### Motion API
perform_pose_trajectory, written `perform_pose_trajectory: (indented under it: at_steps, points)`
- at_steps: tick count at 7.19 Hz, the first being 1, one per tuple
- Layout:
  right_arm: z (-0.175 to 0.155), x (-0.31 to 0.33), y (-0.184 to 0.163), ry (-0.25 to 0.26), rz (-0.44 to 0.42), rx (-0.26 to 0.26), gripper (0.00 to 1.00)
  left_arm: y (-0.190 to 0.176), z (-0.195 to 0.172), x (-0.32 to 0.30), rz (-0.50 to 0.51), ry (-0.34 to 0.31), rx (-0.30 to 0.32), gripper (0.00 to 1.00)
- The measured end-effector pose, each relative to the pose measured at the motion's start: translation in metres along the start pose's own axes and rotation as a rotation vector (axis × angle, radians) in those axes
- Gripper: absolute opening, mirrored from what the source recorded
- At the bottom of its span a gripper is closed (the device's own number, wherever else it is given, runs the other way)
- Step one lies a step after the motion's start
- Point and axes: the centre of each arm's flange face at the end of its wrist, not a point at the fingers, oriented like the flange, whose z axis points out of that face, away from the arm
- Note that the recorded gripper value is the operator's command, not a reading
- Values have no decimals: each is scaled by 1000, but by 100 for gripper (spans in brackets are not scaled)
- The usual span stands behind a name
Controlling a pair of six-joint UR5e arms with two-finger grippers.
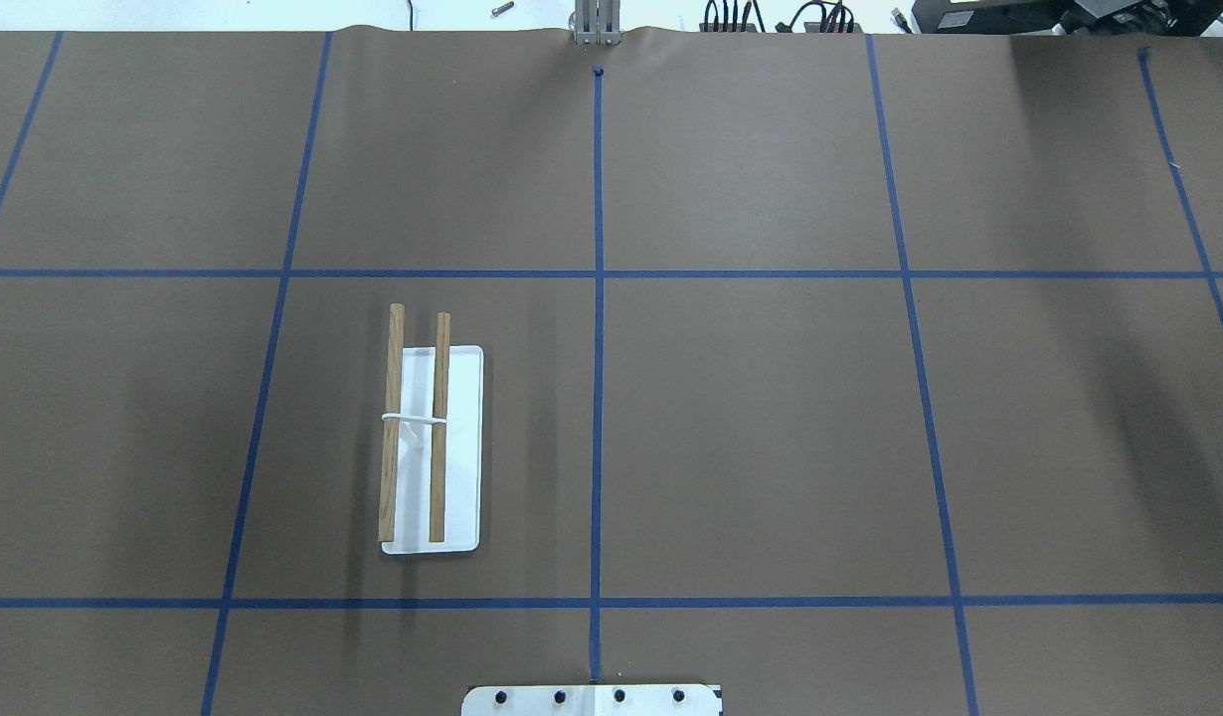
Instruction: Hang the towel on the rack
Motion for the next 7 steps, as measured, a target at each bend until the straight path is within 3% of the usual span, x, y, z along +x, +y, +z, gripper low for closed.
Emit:
perform_pose_trajectory:
  at_steps: [4,7]
  points:
    - [10,9,29,-44,19,-44,100,14,2,-1,5,2,2,98]
    - [28,32,50,-16,-9,-77,100,19,5,-4,-3,2,-4,98]
